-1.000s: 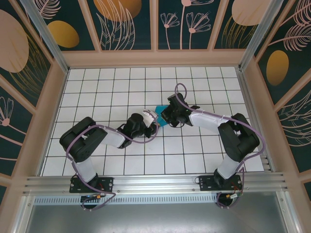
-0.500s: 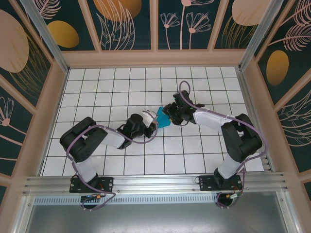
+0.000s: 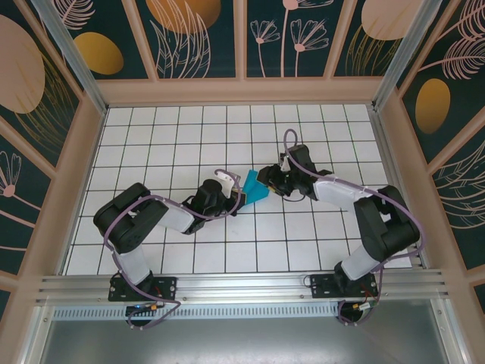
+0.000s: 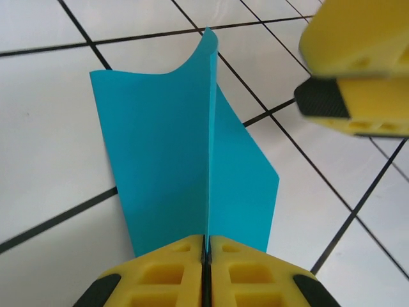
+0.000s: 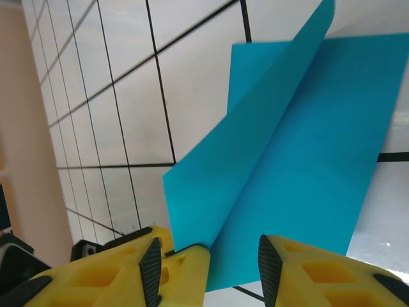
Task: Fold a paper plane with a square sheet of paper (pick it up from the middle)
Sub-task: Fourth fold the wing at the center of the table.
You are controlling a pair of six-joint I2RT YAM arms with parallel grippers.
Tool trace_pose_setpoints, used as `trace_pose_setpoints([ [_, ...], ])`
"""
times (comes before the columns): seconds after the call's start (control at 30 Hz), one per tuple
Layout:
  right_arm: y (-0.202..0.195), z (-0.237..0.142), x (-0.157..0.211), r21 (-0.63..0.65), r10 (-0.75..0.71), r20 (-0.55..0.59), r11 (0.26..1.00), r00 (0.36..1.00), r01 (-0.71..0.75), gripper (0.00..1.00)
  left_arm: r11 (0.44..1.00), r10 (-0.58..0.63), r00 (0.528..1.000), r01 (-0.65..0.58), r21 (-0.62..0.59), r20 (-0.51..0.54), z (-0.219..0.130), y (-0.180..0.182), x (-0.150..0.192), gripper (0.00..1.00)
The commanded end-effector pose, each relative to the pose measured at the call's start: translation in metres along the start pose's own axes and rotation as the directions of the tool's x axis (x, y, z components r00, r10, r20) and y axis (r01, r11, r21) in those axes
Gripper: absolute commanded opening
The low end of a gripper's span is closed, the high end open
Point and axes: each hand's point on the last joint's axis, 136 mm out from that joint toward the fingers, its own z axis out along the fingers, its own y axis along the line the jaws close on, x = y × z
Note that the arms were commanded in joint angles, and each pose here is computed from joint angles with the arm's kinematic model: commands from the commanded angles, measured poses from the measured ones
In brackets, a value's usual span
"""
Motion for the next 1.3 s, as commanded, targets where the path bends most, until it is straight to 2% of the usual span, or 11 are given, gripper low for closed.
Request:
trace_pose_setpoints([
  [0.0, 0.009, 0.011, 0.005, -0.049, -0.089, -0.053, 0.995, 0.995, 0.086, 0.45, 0.990, -0.141, 0.990, 0.141, 0.033, -0.002, 0.000, -0.003, 0.002, 0.11],
  [0.27, 0.001, 0.028, 0.008, -0.030, -0.109, -0.109, 0.994, 0.988, 0.106, 0.42, 0.978, -0.206, 0.978, 0.207, 0.042, -0.024, 0.003, -0.003, 0.009, 0.11],
  [0.73, -0.019, 0.041, 0.012, 0.047, -0.043, -0.138, 0.998, 0.989, 0.050, 0.40, 0.982, -0.189, 0.978, 0.190, 0.008, -0.093, 0.008, 0.004, 0.028, 0.16],
  [1.27, -0.032, 0.051, 0.013, 0.087, -0.024, -0.155, 0.995, 0.988, 0.038, 0.46, 0.976, -0.212, 0.968, 0.217, 0.028, -0.134, 0.015, 0.000, 0.031, 0.17],
])
